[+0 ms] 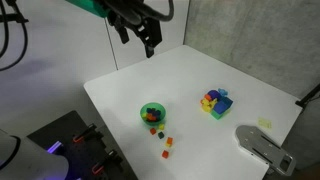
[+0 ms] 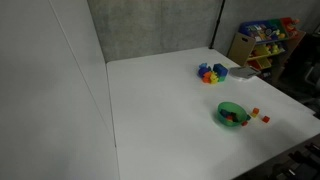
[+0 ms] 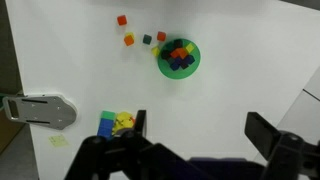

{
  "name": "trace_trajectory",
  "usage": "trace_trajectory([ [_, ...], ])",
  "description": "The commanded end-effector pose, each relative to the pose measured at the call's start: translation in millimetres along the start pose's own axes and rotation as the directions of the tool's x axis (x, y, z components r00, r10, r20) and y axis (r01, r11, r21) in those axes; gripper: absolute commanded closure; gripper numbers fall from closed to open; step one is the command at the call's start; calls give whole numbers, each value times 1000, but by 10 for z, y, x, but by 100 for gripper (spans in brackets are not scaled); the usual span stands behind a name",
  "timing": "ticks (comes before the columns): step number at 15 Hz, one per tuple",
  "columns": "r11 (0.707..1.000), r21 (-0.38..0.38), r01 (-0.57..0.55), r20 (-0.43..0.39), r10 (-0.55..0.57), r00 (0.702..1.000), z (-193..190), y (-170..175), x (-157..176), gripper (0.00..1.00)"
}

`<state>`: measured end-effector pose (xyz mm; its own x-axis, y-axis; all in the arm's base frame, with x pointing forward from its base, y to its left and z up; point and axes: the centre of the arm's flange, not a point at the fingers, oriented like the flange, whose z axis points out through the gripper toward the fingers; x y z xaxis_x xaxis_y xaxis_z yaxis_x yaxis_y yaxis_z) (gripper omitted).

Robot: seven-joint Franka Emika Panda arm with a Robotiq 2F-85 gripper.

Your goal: Remove a blue block from the green bowl and place it on the table

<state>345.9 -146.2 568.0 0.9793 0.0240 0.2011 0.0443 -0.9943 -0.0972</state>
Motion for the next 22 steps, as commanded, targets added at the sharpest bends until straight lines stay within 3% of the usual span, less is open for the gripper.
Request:
trace_trajectory([
  [1, 1000, 0, 0, -2, 0, 1000, -8, 0, 0, 0],
  [6, 1000, -1, 0, -5, 0, 1000, -19, -1, -3, 0],
  [10, 1000, -1, -15, 35, 15, 999, 173, -86, 193, 0],
  [22, 980, 57, -189, 153, 179, 972, 1307, -254, 635, 0],
])
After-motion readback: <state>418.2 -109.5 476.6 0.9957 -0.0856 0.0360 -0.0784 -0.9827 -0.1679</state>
